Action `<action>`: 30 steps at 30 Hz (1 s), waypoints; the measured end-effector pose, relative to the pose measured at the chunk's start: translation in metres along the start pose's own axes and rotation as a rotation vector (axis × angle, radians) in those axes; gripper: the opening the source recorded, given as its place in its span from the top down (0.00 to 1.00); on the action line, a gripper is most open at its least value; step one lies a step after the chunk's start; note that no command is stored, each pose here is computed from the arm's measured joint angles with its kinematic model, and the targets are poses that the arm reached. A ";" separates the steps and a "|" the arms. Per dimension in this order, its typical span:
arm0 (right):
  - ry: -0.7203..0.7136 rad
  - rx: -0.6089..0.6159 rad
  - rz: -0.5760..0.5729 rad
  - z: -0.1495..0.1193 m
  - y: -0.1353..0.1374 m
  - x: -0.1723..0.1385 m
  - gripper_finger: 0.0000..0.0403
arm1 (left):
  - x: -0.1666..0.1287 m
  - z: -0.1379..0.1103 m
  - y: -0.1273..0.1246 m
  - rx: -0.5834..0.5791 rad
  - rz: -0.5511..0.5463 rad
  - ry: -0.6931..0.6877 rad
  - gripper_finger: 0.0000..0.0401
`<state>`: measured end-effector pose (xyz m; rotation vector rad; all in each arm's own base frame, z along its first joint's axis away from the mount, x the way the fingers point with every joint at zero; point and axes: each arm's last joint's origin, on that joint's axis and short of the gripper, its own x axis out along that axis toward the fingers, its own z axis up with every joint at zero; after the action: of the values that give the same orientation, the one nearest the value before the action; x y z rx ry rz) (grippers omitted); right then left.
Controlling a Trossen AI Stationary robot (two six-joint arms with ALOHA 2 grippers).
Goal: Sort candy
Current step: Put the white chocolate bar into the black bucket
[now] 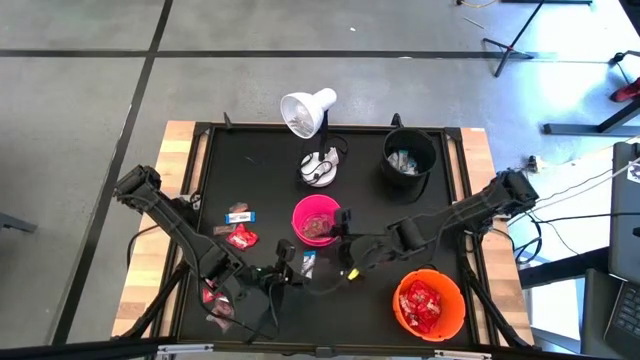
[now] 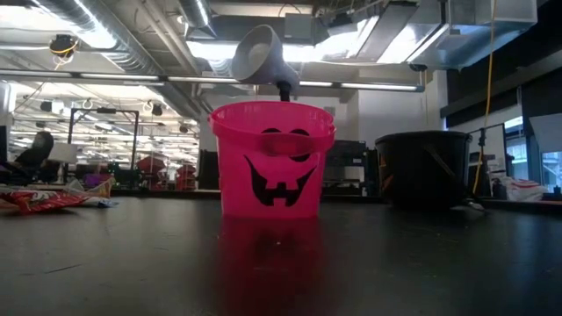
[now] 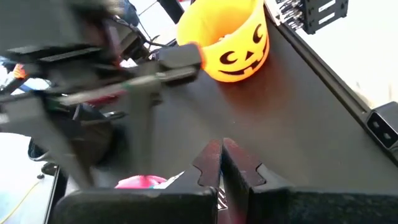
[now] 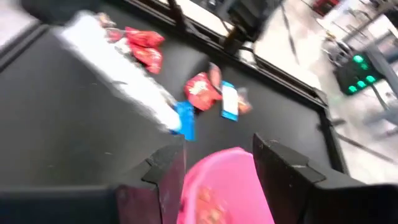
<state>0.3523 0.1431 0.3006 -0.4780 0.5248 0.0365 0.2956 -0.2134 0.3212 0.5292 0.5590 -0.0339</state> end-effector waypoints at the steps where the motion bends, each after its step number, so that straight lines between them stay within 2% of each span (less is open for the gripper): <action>1: -0.008 -0.008 0.014 0.000 0.003 0.004 0.55 | 0.000 0.000 0.000 0.000 0.002 0.001 1.00; 6: -0.058 -0.017 0.112 0.002 0.009 0.010 0.55 | 0.000 -0.001 0.001 0.003 0.003 0.006 1.00; 15: -0.137 0.002 0.205 0.005 0.015 0.017 0.55 | 0.000 -0.001 0.000 0.003 0.003 0.007 1.00; 26: -0.156 0.026 0.253 0.006 0.018 0.021 0.55 | 0.000 -0.001 0.001 0.003 0.004 0.007 1.00; 30: -0.098 0.007 0.185 0.001 0.017 0.022 0.55 | 0.000 -0.001 0.001 0.002 0.005 0.010 1.00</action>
<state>0.3692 0.1570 0.2838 -0.4170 0.4715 0.2344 0.2954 -0.2122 0.3206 0.5330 0.5679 -0.0274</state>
